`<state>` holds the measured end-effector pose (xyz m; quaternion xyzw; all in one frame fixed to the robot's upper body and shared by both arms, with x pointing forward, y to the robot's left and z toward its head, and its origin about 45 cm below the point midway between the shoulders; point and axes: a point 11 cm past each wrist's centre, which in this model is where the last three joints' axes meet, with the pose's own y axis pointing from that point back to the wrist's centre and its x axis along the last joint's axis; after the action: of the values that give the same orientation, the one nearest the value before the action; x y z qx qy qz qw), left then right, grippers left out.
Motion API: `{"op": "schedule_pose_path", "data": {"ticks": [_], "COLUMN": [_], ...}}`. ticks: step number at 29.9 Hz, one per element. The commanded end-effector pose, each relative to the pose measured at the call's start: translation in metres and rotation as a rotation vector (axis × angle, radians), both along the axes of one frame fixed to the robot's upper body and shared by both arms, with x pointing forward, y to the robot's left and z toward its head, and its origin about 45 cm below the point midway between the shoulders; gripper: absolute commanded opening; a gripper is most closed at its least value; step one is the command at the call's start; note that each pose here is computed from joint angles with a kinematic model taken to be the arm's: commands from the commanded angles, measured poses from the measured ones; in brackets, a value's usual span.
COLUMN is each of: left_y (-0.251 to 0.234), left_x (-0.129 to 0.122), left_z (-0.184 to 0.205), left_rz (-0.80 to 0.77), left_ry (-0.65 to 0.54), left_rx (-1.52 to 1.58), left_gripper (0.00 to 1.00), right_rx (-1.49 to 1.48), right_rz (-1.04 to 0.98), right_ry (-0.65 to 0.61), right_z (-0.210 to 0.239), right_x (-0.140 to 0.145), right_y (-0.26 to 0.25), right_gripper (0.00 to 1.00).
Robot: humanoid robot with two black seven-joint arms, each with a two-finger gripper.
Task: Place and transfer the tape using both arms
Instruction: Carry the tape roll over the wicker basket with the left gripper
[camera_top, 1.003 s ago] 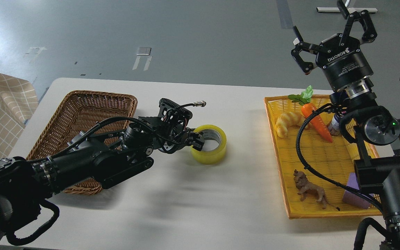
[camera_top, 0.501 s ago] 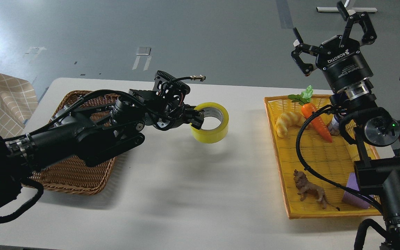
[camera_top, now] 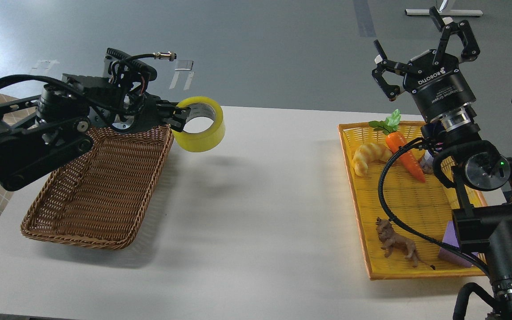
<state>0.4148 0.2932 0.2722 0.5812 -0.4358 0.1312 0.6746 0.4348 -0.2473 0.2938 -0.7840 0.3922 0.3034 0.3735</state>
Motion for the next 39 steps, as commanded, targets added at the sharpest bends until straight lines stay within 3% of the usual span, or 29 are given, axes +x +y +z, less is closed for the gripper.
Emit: {"op": "schedule_pose_path", "data": {"ticks": [1, 15, 39], "left_y": [0.029, 0.105, 0.156], "left_x": [-0.005, -0.036, -0.081], "left_z": [0.007, -0.012, -0.069], "left_rz": [0.035, 0.156, 0.247], "left_ry": [0.000, 0.062, 0.084], "left_rx": [0.019, 0.066, 0.071], "left_gripper": [0.00, 0.00, 0.00], "right_rx": [-0.003, -0.003, -0.003], "right_rz": [0.002, 0.001, 0.015], "right_ry": [0.002, 0.005, 0.015], "right_z": [-0.001, -0.002, -0.006], "right_x": [0.000, 0.000, -0.002], "right_y": [0.001, 0.000, 0.006], "right_gripper": [1.00, 1.00, 1.00]}}
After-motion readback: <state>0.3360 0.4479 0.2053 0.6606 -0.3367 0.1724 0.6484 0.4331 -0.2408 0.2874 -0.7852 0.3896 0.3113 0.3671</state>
